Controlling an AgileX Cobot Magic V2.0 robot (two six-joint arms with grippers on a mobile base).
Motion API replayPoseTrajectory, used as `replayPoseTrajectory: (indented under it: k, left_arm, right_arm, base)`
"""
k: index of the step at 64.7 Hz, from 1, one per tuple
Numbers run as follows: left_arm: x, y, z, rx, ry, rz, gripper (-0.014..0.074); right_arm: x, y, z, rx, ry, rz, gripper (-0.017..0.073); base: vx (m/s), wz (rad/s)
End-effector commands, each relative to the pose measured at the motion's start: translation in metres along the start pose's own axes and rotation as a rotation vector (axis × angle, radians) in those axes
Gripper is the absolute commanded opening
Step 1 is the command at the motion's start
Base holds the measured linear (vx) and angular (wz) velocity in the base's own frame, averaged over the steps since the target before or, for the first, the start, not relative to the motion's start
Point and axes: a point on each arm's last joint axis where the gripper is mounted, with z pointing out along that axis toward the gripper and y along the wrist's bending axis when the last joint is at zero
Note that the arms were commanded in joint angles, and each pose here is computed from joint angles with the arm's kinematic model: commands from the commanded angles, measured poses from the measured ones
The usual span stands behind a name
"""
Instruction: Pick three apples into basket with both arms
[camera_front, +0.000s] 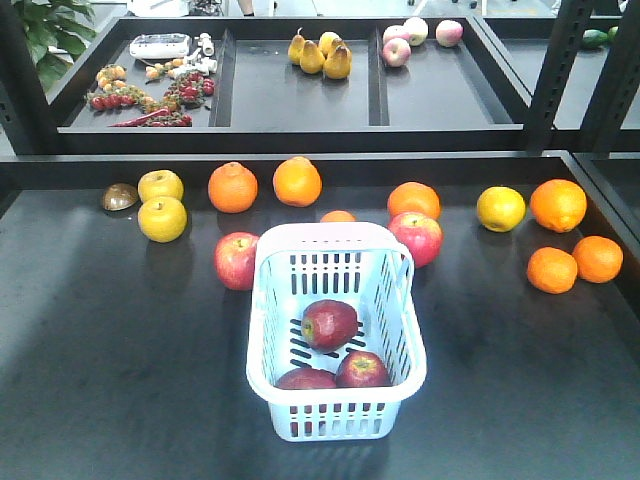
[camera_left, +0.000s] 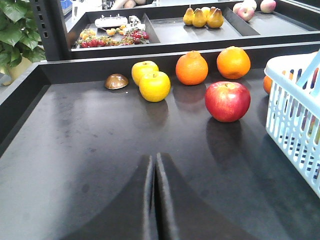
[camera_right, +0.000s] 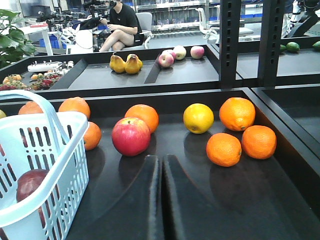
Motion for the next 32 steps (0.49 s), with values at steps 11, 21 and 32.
replayPoseTrajectory:
  k: [11, 21, 32]
  left_arm:
    - [-0.0013, 0.0002, 0.0002, -0.002, -0.075, -0.006, -0.0007]
    - [-0.0013, 0.0002, 0.0002, -0.002, -0.075, -0.006, -0.0007]
    - [-0.0013, 0.0002, 0.0002, -0.002, -0.075, -0.006, -0.0007]
  right_arm:
    - [-0.0025, 0.0001, 0.0, -0.002, -0.07, -0.01, -0.0003]
    - [-0.0025, 0.0001, 0.0, -0.002, -0.07, -0.01, -0.0003]
    - [-0.0025, 0.0001, 0.0, -0.002, -0.07, -0.01, -0.0003]
  base:
    - [0.0, 0.0]
    - [0.0, 0.0]
    - [0.0, 0.0]
